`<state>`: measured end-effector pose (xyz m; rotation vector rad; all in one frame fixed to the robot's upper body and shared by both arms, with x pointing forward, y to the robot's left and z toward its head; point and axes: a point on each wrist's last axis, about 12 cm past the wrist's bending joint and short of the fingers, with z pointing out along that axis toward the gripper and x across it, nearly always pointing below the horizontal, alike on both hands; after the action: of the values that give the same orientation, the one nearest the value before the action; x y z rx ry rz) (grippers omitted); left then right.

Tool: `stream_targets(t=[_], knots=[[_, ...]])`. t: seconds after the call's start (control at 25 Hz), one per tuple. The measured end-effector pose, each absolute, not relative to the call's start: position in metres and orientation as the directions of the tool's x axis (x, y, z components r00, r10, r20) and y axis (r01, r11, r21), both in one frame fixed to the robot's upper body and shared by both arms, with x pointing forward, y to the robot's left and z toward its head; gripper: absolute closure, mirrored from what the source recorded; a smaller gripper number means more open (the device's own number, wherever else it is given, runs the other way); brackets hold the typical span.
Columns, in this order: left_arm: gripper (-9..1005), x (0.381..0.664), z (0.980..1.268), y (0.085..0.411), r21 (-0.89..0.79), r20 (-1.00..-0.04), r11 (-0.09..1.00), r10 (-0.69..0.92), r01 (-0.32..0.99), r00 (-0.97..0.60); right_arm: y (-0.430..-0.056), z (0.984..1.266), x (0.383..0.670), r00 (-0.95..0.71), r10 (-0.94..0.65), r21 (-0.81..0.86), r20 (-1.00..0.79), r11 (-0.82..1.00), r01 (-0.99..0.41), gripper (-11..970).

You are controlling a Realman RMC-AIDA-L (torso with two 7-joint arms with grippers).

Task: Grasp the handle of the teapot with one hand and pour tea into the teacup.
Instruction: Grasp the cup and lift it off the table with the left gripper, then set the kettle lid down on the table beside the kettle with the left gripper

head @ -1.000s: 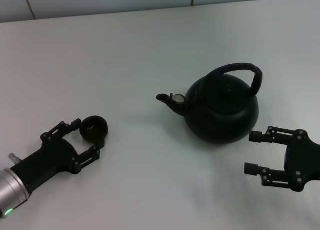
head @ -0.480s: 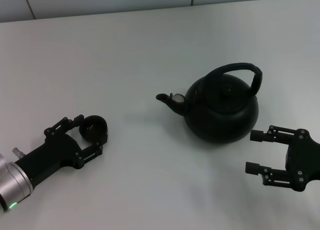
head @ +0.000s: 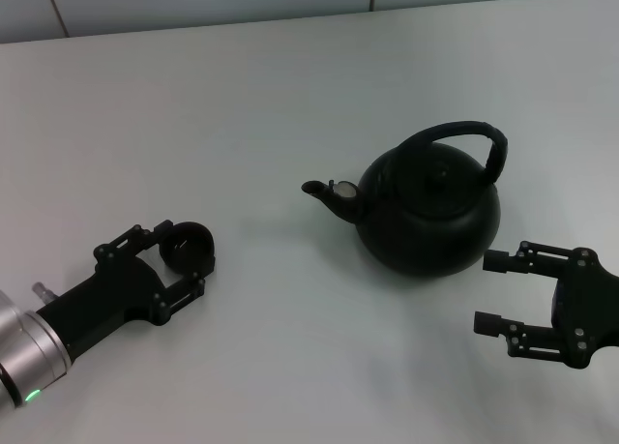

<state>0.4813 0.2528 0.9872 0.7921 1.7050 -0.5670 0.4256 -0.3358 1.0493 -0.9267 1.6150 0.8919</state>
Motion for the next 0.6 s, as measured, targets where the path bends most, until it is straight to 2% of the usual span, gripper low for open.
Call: stream_targets(t=[0.32, 0.6], knots=[[307, 0.484, 0.994, 0.241, 0.010, -0.976, 0.629, 0.175, 0.777, -0.129, -0.336, 1.049, 0.426, -0.177, -0.138, 0.102, -0.975, 0.428, -0.898, 250], [307, 0.499, 1.001, 0.206, 0.020, -0.979, 0.563, 0.177, 0.826, -0.097, -0.336, 1.050, 0.427, -0.171, -0.135, 0.098, -0.976, 0.433, -0.896, 250]])
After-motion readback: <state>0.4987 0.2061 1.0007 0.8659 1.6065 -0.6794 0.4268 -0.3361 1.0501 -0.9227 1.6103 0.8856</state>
